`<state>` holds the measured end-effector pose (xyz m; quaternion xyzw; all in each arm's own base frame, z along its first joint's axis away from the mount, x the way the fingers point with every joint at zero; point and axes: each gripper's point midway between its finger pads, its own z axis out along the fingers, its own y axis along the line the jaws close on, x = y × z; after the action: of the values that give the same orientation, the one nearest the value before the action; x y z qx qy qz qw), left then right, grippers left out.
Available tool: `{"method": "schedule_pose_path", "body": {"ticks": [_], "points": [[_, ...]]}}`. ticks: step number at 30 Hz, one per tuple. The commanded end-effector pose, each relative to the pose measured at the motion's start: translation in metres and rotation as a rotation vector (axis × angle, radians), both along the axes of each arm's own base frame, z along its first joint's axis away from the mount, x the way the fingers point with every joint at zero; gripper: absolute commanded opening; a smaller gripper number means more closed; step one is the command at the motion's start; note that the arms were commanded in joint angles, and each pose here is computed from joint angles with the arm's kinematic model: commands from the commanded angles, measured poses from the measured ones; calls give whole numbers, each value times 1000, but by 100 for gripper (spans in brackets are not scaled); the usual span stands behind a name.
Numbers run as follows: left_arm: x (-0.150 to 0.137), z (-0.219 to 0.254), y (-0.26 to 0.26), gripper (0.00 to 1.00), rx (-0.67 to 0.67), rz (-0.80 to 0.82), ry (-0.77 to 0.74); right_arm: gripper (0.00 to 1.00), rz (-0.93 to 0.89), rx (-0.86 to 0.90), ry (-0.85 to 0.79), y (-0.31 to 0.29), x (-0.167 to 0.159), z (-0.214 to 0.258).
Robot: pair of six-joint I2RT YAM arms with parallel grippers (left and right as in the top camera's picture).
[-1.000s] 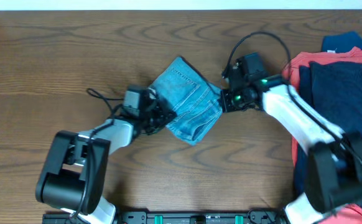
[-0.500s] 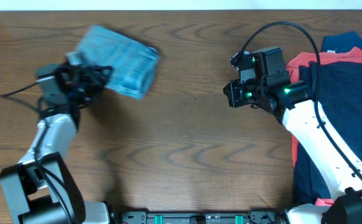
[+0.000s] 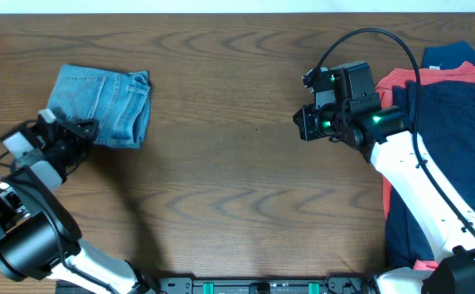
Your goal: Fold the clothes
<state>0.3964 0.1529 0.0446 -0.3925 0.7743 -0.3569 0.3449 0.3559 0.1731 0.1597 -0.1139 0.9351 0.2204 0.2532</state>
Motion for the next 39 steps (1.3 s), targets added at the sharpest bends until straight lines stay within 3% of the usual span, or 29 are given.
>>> {"method": "schedule_pose_path", "body": {"ticks": [1,2,3,4,10,14,19,25,28,34,35,36,38,39], "points": [[2,17,28,43,74,16,-62,6,-4,6,-6,2,0,3],[1,19,30,60,71,16,-70,5,-5,6,-7,2,0,3],[1,22,31,88,60,7,-84,5,-5,7,-9,2,1,4],[1,25,29,98,49,-5,-96,5,-5,8,-11,2,1,4],[-4,56,2,98,-117,-134,-150,4,-24,23,-10,3,3,6],[-10,93,-11,98,-144,-191,-208,4,-34,13,-25,0,3,10],[-34,136,-19,98,-36,-171,-204,7,-43,26,-91,-4,-1,35],[-104,123,0,98,218,71,166,11,-54,48,-217,-12,-12,80],[-126,121,0,98,275,109,255,13,-72,43,-263,-18,-16,95],[-118,117,-33,100,266,-43,239,15,-76,44,-272,-19,-18,99],[-112,115,-40,93,292,-93,228,15,-76,43,-271,-19,-18,98],[-106,112,-48,79,315,-142,218,15,-76,43,-269,-19,-18,98],[-93,107,-64,28,353,-235,194,15,-79,40,-268,-20,-18,97],[-85,104,-73,12,370,-279,179,15,-79,39,-269,-20,-18,97]]}}
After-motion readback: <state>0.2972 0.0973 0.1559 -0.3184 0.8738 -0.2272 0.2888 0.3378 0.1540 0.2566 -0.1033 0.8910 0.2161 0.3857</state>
